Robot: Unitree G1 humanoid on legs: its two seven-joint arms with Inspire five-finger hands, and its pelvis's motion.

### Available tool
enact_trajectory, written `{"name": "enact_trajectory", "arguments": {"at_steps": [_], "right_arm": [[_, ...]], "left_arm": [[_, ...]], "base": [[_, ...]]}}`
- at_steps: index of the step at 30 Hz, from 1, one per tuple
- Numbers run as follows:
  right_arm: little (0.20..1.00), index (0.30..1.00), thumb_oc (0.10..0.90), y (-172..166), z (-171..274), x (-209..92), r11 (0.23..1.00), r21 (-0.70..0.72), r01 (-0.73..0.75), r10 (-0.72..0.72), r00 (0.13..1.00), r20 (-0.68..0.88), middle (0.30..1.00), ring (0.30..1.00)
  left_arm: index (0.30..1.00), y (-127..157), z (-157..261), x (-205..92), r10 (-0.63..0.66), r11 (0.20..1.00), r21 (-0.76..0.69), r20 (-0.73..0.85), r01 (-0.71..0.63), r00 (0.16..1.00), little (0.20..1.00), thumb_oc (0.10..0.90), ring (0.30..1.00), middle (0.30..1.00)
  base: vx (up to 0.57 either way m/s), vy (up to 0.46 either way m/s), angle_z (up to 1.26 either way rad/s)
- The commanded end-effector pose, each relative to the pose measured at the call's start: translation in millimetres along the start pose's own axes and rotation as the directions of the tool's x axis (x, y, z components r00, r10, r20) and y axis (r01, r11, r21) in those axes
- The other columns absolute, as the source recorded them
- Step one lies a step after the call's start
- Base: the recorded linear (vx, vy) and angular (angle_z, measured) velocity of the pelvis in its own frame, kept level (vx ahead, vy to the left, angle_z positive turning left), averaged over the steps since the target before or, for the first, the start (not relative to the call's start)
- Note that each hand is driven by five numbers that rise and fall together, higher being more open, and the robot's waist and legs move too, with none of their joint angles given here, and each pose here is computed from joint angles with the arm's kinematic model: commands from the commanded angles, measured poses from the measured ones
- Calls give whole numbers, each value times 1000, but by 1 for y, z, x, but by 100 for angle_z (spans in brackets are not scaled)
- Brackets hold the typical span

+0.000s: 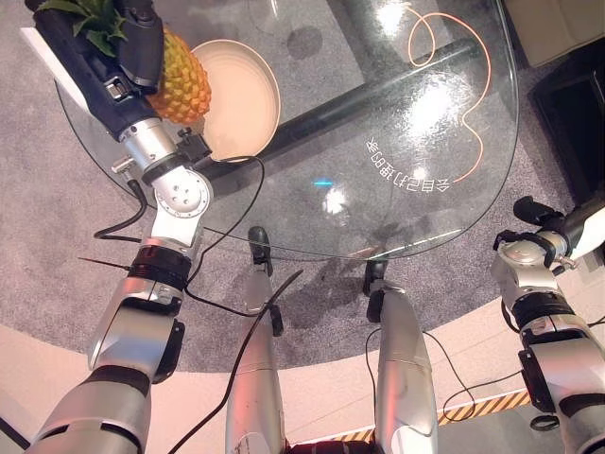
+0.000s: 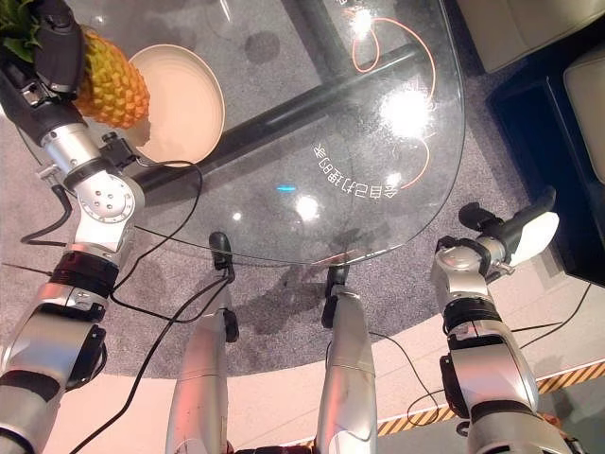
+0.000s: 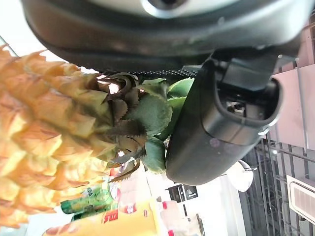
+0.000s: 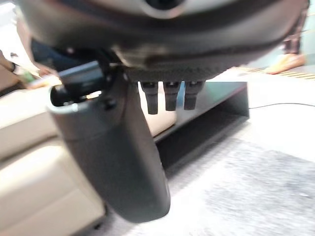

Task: Pick up the fruit to the plate

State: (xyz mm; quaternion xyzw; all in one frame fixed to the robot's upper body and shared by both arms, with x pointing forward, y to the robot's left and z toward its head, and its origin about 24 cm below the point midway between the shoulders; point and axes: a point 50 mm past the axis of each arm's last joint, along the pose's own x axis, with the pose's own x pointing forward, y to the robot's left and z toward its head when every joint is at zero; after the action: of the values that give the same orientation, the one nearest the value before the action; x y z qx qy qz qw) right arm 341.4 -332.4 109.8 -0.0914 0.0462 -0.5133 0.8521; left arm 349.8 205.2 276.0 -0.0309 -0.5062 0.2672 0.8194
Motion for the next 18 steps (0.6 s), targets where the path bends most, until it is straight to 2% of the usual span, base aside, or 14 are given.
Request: {"name": "enact_trajectory", "arguments": {"at_steps": [1,4,9,13,15,18], "right_arm": [[900,900,800,-35,-8,25,999,-17,41,-41,998,-55,900,900],[900,900,800,-32,-20,24,997,-51,-50,43,992,-122,900,900],[900,900,800,-26,-57,13,949,-133,-285,232,921,-311,900,900],[900,900,800,-21,-79,2,888,-137,-438,346,835,-427,900,900],[900,900,800,-17,-95,-9,826,-121,-550,425,750,-507,900,900],[900,900,800,-13,-104,-16,776,-111,-621,480,696,-534,900,900]], "left_arm": [[300,-15,60,55,38,986,-167,275,9,961,200,100,300,300],[300,-17,60,57,30,986,-164,269,16,963,200,100,300,300],[300,-23,61,60,-5,987,-154,249,44,968,200,100,300,300],[300,-27,61,61,-35,987,-142,237,71,971,200,100,300,300],[300,-31,61,61,-53,986,-140,228,86,972,200,100,300,300],[300,-35,61,61,-69,984,-144,218,102,974,200,100,300,300]], "base": [[0,0,0],[3,-10,0],[10,-42,-1],[10,-36,1],[0,0,0],[0,0,0]]}}
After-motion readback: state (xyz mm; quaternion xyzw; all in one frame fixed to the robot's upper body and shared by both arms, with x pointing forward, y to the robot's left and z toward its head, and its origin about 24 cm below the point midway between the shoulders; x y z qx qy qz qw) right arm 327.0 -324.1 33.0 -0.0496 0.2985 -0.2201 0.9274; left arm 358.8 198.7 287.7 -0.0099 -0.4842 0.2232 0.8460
